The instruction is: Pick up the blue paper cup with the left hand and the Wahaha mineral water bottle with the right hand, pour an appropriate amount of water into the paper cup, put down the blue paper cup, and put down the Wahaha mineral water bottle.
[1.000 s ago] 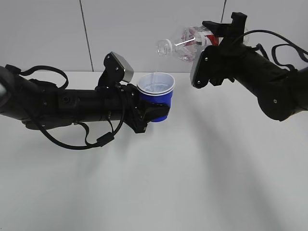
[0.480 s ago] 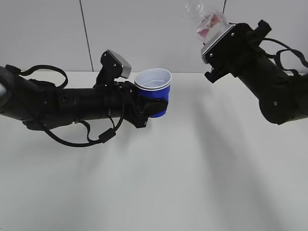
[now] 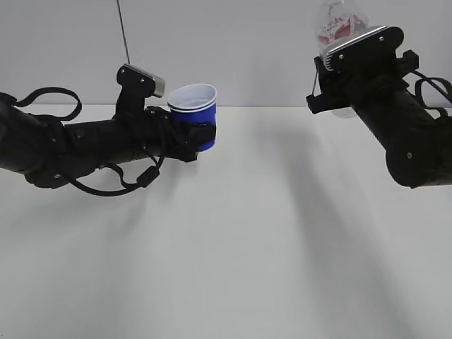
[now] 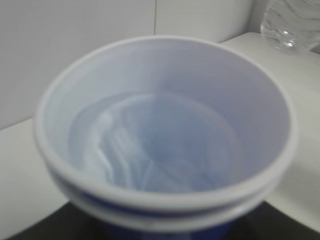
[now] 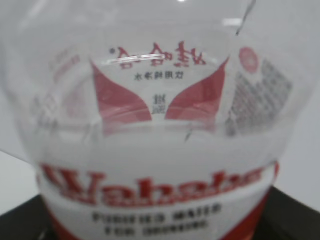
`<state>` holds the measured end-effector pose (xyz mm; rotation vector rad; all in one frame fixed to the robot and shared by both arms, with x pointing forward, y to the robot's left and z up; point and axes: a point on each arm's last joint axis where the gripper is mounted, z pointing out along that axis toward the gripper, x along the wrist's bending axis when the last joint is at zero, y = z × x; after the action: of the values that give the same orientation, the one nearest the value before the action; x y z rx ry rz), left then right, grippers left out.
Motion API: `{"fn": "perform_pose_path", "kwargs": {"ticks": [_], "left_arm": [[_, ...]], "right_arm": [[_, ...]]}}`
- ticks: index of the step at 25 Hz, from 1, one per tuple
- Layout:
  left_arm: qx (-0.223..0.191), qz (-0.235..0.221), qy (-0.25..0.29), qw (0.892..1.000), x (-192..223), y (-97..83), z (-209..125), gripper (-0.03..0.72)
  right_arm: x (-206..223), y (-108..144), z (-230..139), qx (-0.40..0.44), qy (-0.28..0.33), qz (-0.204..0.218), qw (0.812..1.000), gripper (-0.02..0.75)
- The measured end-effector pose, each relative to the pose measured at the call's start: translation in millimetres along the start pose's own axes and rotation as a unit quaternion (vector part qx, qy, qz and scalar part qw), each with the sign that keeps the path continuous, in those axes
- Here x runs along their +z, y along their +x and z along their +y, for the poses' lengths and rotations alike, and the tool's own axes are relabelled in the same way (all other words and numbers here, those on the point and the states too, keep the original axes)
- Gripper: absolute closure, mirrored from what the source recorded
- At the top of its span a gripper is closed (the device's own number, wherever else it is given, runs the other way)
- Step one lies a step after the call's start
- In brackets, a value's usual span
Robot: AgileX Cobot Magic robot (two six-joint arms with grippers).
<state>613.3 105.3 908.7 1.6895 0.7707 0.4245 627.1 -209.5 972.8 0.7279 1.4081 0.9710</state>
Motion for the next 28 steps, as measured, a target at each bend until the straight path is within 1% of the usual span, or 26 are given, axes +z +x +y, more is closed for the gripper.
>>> {"fn": "perform_pose_path", "kwargs": {"ticks": [4,8,14,17,22,24,28], "left_arm": [[0.004,0.030,-0.015,0.999,0,5.7,3,0.321],[-0.010,0.070,-0.031,0.997,-2,12.9,5,0.321],[-0.020,0.140,-0.042,0.989,-12,22.1,-6,0.321],[-0.022,0.168,-0.054,0.984,-22,23.1,-14,0.321],[-0.009,0.215,-0.065,0.974,-46,21.7,-16,0.322],[-0.008,0.230,-0.078,0.970,-54,21.2,-18,0.323],[-0.018,0.247,-0.072,0.966,-62,21.1,-27,0.323]], "right_arm": [[-13,-3,1,0.035,0.007,0.001,0.999,0.267],[-24,-6,2,0.052,0.011,-0.001,0.999,0.267],[-35,-7,-4,0.071,0.032,-0.008,0.997,0.267],[-39,-6,-8,0.071,0.040,-0.006,0.997,0.267],[-44,-3,-13,0.075,0.053,-0.001,0.996,0.267],[-47,-3,-15,0.083,0.057,0.000,0.995,0.267],[-53,-1,-21,0.098,0.069,0.004,0.993,0.267]]}}
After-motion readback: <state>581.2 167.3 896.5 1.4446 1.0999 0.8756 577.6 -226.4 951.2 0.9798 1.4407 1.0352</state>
